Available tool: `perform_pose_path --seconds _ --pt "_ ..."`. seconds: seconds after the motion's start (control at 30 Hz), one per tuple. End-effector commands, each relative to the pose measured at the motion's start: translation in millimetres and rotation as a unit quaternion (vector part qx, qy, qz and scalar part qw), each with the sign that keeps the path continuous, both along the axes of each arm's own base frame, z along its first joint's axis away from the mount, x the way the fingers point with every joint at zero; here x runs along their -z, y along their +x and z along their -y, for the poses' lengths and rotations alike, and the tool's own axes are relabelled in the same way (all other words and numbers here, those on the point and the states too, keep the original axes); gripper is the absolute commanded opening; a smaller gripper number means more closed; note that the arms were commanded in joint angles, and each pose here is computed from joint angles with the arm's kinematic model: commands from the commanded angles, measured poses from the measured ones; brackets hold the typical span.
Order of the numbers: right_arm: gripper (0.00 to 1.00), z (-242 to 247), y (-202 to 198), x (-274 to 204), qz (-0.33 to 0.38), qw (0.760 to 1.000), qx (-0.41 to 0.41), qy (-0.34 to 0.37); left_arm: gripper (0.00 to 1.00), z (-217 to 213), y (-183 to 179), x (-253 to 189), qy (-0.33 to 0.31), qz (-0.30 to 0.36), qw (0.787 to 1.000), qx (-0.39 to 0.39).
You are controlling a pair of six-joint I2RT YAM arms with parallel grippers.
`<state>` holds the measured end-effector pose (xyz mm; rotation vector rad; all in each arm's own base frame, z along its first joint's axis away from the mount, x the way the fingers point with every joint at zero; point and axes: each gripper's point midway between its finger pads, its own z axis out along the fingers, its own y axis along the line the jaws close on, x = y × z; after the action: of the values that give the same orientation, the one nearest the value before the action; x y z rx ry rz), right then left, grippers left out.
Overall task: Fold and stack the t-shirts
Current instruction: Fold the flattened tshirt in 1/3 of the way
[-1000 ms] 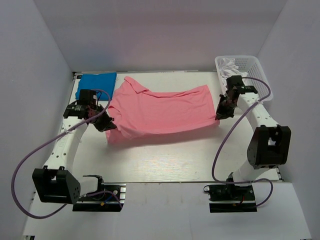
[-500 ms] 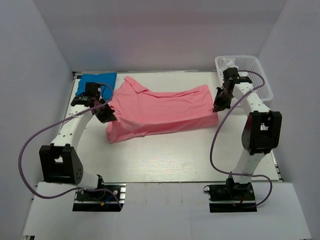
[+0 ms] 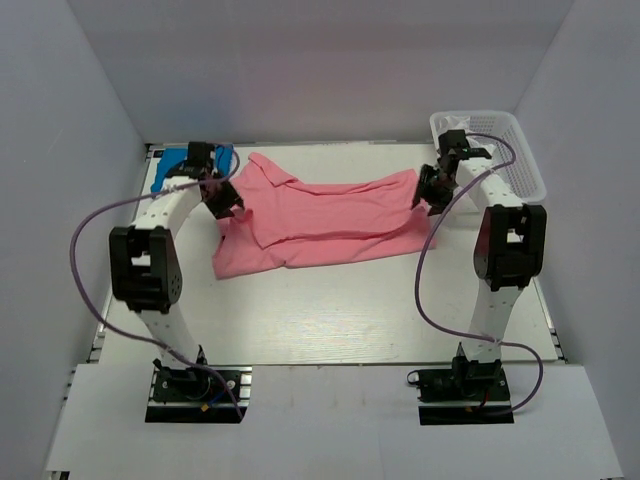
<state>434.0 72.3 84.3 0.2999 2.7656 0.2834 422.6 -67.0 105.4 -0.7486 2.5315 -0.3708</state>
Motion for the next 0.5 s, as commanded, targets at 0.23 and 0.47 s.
perform_pose_path --seconds 0.23,0.47 --pt "0.9 -38 0 -63 0.114 0.99 -0.082 0.035 1.0 -11 14 -26 0.034 -0.013 0.999 0.015" --pt "0.9 -47 -39 -35 0.084 0.992 -0.086 0.051 1.0 7 -41 -33 -0.012 0.0 1.0 0.026"
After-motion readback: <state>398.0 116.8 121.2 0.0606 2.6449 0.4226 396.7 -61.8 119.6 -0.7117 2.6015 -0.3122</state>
